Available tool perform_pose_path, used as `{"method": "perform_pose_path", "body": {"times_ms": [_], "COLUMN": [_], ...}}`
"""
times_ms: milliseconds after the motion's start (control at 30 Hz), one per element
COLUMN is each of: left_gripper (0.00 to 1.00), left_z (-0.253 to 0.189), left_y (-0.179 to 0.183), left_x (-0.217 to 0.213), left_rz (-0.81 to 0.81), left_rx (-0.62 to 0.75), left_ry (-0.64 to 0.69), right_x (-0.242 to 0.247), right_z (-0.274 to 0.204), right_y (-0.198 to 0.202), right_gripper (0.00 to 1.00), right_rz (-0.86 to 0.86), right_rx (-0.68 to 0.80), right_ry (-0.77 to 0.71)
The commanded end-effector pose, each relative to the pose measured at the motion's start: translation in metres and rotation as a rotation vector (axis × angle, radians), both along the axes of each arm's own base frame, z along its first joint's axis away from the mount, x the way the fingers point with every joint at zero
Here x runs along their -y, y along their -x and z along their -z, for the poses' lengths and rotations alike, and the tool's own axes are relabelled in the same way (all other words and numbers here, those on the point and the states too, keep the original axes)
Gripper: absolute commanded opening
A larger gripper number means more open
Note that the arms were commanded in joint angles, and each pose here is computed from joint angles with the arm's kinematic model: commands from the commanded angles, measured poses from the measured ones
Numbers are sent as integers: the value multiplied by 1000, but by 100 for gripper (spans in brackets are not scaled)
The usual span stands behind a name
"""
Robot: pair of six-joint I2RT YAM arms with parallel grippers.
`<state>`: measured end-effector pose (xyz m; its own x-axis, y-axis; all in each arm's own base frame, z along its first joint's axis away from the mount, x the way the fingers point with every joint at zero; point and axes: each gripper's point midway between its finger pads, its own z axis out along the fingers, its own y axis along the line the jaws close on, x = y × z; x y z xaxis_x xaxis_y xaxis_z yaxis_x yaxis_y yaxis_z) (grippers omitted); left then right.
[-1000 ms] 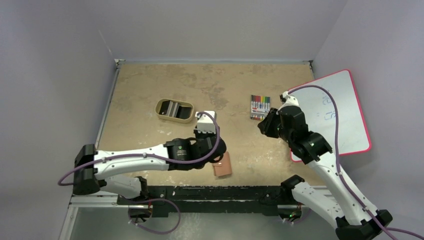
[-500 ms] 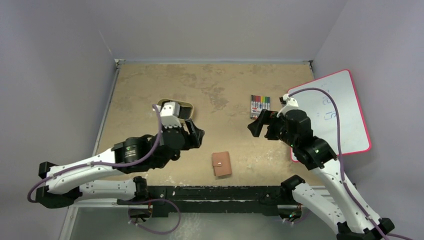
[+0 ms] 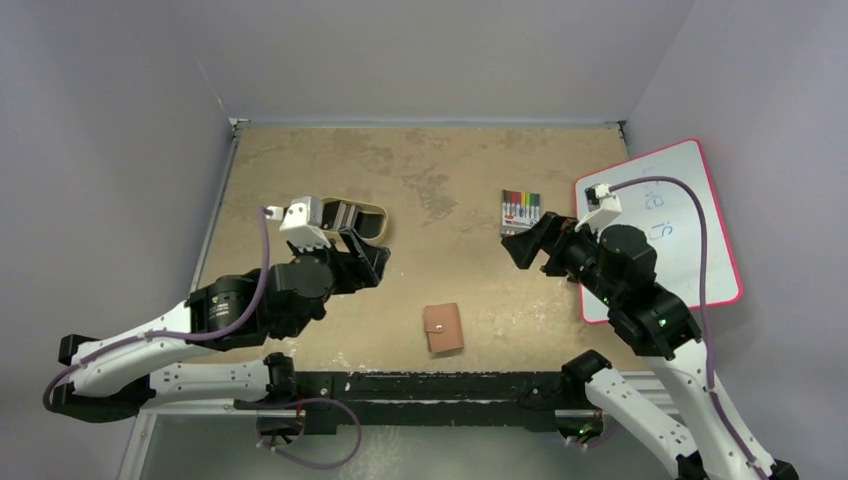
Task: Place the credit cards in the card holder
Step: Reset both arms
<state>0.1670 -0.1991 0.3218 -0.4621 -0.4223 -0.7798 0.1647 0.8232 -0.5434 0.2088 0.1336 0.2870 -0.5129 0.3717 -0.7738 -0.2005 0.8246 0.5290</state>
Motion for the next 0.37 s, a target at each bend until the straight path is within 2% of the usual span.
{"method": "perform_pose_path", "body": {"times_ms": [0, 333], "left_gripper": [73, 74], "left_z": [4, 5], "left_y": [-5, -4], "left_x": [2, 5], "left_rz": [-18, -10], "left_rx": [0, 2], "left_ry": [-44, -13], "right_x": [-4, -2], "right_z": [-24, -20], "right_y": [2, -1], "right_gripper": [99, 99], "right_rz": [-13, 3], "right_rx": [59, 55], "right_ry": [-63, -50]}}
